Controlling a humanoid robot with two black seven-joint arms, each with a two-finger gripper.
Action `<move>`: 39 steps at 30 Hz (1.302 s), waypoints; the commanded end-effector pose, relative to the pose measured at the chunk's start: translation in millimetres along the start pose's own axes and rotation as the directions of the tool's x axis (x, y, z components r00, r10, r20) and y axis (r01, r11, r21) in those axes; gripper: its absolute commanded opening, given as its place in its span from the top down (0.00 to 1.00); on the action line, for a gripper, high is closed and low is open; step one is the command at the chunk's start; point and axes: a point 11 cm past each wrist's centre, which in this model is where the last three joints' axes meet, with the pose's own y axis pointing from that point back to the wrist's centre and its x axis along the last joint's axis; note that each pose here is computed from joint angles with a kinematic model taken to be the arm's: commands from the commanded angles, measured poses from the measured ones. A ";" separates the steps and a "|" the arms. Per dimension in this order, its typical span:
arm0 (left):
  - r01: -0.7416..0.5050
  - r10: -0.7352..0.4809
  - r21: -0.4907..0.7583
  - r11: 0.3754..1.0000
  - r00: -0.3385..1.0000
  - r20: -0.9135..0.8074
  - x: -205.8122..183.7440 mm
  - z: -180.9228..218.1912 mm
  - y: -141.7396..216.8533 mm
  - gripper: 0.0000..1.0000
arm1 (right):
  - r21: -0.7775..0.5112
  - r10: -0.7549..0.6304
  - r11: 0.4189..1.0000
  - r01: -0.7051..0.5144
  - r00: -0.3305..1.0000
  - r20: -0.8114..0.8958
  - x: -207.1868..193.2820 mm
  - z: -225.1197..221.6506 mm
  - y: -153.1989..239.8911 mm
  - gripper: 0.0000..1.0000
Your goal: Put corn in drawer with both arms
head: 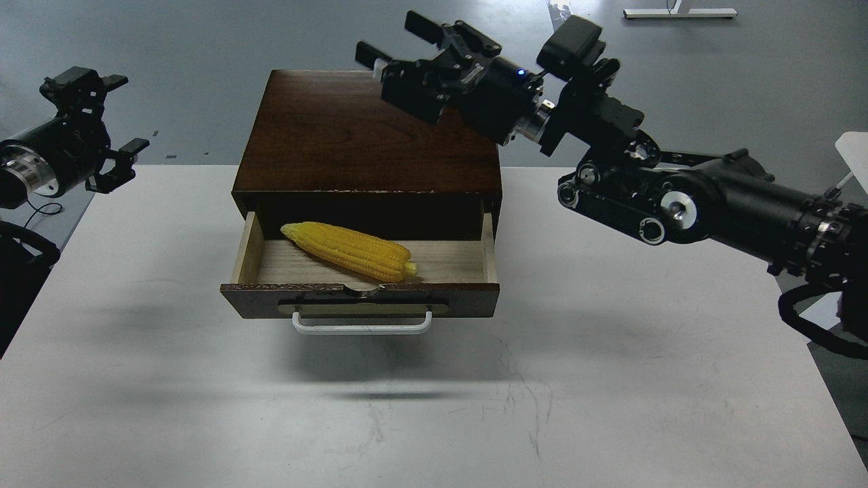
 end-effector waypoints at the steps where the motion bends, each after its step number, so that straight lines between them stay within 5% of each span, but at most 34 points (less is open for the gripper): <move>1: -0.004 0.004 0.004 1.000 1.000 0.001 1.3 -1.4 1.0 0.01 | -0.279 0.131 0.957 -0.074 0.973 0.192 42.3 60.5 32.0 0.00; 8: 0.001 -0.001 0.004 1.000 1.000 -0.001 -0.7 -2.3 -0.3 0.01 | -0.644 0.348 0.754 0.129 0.754 0.557 47.3 151.0 133.3 0.00; 15: 0.009 -0.009 0.003 1.000 1.000 -0.005 -4.5 -3.6 -2.6 0.01 | -0.733 0.517 0.630 0.256 0.567 0.642 2.3 174.3 193.3 0.00; 20: 0.011 -0.011 0.006 1.000 1.000 -0.006 -5.5 -4.8 -2.9 0.01 | -0.659 0.489 0.669 0.342 0.464 0.738 -19.0 169.4 206.2 0.00; 26: 0.009 -0.008 0.012 1.000 1.000 -0.013 -4.6 -11.3 -0.7 0.01 | -0.481 0.357 0.780 0.400 0.345 0.868 -18.7 154.9 199.1 0.00; 39: 0.011 -0.011 -0.008 1.000 0.998 -0.056 -8.5 -11.1 -3.2 0.01 | -0.426 0.359 0.888 0.172 0.317 0.878 5.6 152.5 181.8 0.00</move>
